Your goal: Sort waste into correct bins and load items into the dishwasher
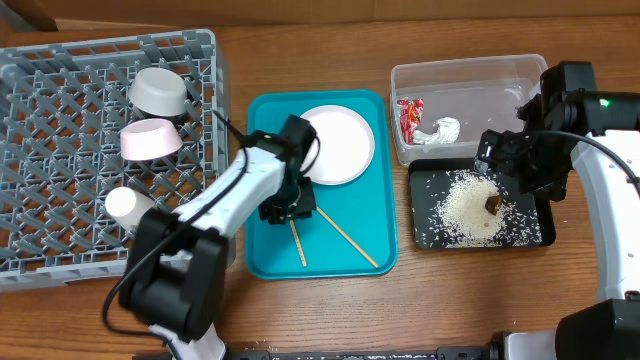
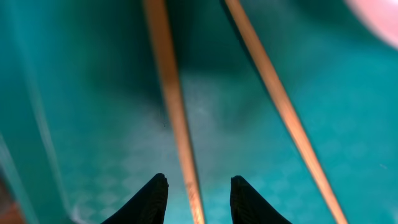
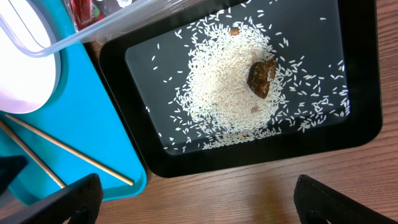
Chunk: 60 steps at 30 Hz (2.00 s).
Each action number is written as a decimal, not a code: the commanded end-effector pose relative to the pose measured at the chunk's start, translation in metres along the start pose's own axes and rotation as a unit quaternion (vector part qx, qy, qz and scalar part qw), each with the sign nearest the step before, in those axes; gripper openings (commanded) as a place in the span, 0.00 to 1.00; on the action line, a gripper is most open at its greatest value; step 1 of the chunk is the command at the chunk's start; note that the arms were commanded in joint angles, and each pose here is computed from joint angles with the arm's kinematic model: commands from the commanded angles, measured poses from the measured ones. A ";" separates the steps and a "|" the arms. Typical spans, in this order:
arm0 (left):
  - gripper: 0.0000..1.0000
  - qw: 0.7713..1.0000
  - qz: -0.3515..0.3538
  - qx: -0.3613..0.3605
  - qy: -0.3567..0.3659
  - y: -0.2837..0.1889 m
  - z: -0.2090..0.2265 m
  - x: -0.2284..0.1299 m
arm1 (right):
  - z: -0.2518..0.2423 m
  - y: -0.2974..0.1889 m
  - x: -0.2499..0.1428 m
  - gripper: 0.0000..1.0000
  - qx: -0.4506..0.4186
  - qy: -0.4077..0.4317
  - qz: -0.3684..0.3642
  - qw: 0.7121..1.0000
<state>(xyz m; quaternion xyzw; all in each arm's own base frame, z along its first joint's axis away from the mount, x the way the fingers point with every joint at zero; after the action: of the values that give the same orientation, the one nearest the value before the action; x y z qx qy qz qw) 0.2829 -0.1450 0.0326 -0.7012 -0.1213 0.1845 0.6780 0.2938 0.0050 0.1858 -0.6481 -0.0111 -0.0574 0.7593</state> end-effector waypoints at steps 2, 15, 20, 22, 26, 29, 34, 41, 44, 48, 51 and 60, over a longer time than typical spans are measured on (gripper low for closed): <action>0.35 0.999 0.026 0.026 0.000 0.026 0.004 -0.005 | -0.001 -0.010 0.005 1.00 -0.004 0.000 -0.022 1.000; 0.17 0.998 0.037 0.050 0.007 0.037 0.012 -0.007 | -0.001 -0.010 0.005 1.00 -0.004 0.000 -0.022 1.000; 0.04 0.998 0.036 0.050 0.002 0.036 0.014 -0.005 | -0.001 -0.010 0.005 1.00 -0.004 0.000 -0.021 1.000; 0.04 0.998 0.034 0.048 -0.002 0.033 0.015 -0.002 | -0.001 -0.010 0.005 1.00 -0.004 0.000 -0.021 1.000; 0.04 1.000 -0.005 0.017 -0.020 -0.011 0.012 0.020 | -0.001 -0.010 0.005 1.00 -0.004 0.000 -0.021 1.000; 0.04 0.997 -0.078 0.001 -0.027 -0.079 0.027 0.043 | -0.001 -0.010 0.005 1.00 -0.004 0.000 -0.021 1.000; 0.04 0.985 -0.171 -0.014 -0.020 -0.156 0.067 0.076 | -0.001 -0.010 0.005 1.00 -0.004 0.000 -0.021 1.000; 0.04 0.988 -0.148 0.029 -0.034 -0.130 0.122 0.119 | 0.000 -0.010 0.004 1.00 -0.003 0.000 -0.019 1.000; 0.10 0.990 -0.131 0.035 -0.038 -0.118 0.124 0.123 | 0.000 -0.010 0.004 1.00 -0.003 0.000 -0.019 1.000; 0.20 0.990 -0.131 0.027 -0.037 -0.124 0.122 0.121 | 0.000 -0.010 0.004 1.00 -0.003 0.000 -0.020 1.000; 0.29 0.992 -0.119 -0.018 -0.033 -0.136 0.107 0.114 | 0.000 -0.010 0.004 1.00 -0.003 0.000 -0.020 1.000; 0.45 0.993 -0.036 -0.089 -0.063 -0.125 0.034 0.057 | 0.000 -0.010 0.005 1.00 -0.003 0.000 -0.022 1.000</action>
<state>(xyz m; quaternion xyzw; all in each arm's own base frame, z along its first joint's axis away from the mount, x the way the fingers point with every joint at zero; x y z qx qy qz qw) 0.3395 -0.0387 0.1488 -0.7171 -0.2087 0.1738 0.6419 0.2937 0.0050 0.1858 -0.6479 -0.0110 -0.0573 0.7595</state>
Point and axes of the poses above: each gripper's point midway between its finger pads, its own y axis out along the fingers, its own z axis along the line the jaws close on, x = y × z, the point moved 1 cm from there along -y, back along the fingers, and after that the axes turned 14 degrees about -y, right-handed, at the moved point
